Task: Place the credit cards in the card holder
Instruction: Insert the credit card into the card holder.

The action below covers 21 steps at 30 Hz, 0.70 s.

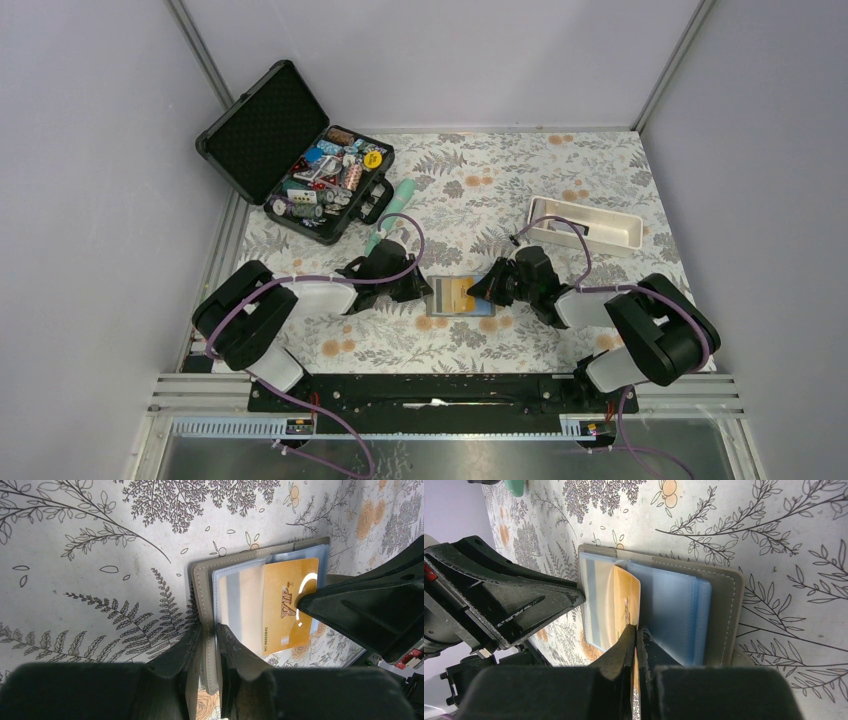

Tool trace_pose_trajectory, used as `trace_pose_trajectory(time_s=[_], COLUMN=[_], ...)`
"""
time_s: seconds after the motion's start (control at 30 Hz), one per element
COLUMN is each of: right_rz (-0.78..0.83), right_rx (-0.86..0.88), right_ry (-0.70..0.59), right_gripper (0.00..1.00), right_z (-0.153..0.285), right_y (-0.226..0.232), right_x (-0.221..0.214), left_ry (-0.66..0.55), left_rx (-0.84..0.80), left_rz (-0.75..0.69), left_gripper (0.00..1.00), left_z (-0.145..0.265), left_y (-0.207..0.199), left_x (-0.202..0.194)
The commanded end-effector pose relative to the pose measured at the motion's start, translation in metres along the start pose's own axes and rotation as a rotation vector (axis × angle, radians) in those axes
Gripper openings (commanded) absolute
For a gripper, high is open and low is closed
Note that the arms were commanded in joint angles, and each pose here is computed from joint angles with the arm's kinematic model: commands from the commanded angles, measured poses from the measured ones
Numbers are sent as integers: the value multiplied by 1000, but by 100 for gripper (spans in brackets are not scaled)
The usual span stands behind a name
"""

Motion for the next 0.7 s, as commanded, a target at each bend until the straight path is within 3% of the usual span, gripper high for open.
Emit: trace_pose_trajectory(time_s=[0.0, 0.67], right_rz=[-5, -17], right_rx=[-137, -176], right_ry=[-8, -29], right_gripper=[0, 0], right_z=[2, 6], right_y=[-25, -28], right_x=[-10, -10], left_ry=[101, 100], left_rx=[113, 114], left_rz=[-19, -19], left_gripper=[18, 17], left_z=[-3, -3], left_y=[23, 22], left_x=[-22, -22])
Point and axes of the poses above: each gripper's point midway between its finger pads, its own z axis back along the fingers, its own y axis along the line the jaws close on, x = y × z, the point moved 8 cm from there along z, back along the fingers, and after that the axes turned 5 degrees about -z, right-handed, at the moved point
